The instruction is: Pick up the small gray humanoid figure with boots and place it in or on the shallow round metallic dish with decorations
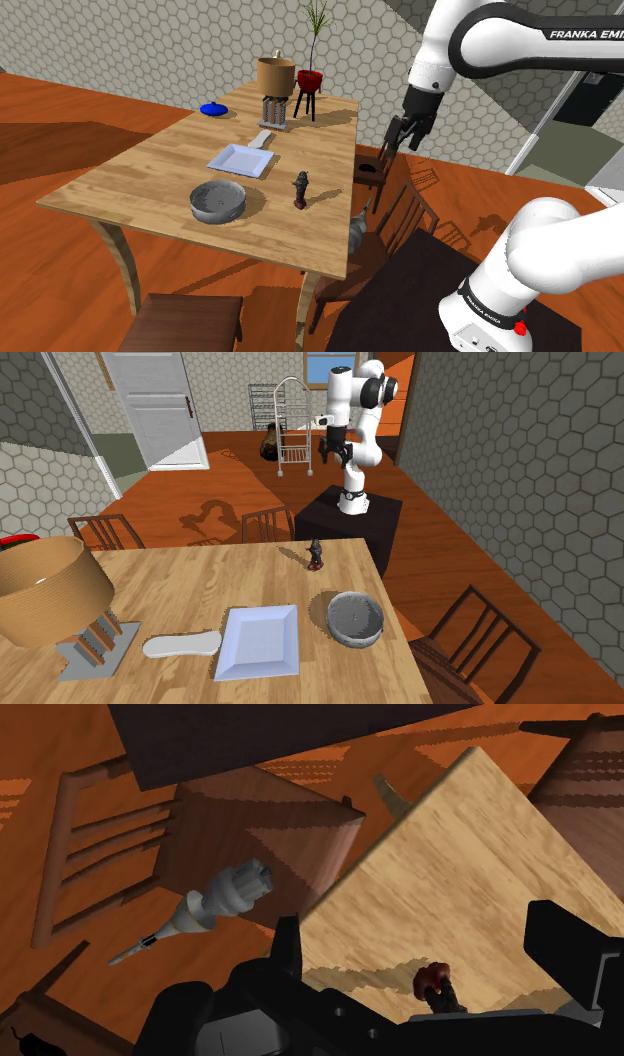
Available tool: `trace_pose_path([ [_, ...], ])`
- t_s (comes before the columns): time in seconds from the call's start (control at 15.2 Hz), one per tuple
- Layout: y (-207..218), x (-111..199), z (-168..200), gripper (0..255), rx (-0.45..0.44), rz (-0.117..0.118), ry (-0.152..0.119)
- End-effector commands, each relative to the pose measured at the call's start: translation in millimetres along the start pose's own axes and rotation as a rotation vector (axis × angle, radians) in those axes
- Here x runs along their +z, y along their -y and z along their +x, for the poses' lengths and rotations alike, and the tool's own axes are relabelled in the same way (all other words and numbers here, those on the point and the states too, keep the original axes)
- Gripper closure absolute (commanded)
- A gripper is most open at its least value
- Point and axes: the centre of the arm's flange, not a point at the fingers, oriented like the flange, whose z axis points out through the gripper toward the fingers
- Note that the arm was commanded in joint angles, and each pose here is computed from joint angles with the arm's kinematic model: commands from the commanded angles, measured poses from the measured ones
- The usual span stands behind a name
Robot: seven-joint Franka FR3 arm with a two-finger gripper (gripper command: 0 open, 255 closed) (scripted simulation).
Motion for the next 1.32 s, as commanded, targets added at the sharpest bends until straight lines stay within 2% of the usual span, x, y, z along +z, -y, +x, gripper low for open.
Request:
trace_pose_path([
  [0.0, 10, 18, 12, 0, 0.011, 0.007, -0.028],
  [1.25, 88, 187, 148, 0, 0.105, 0.06, -0.245],
])
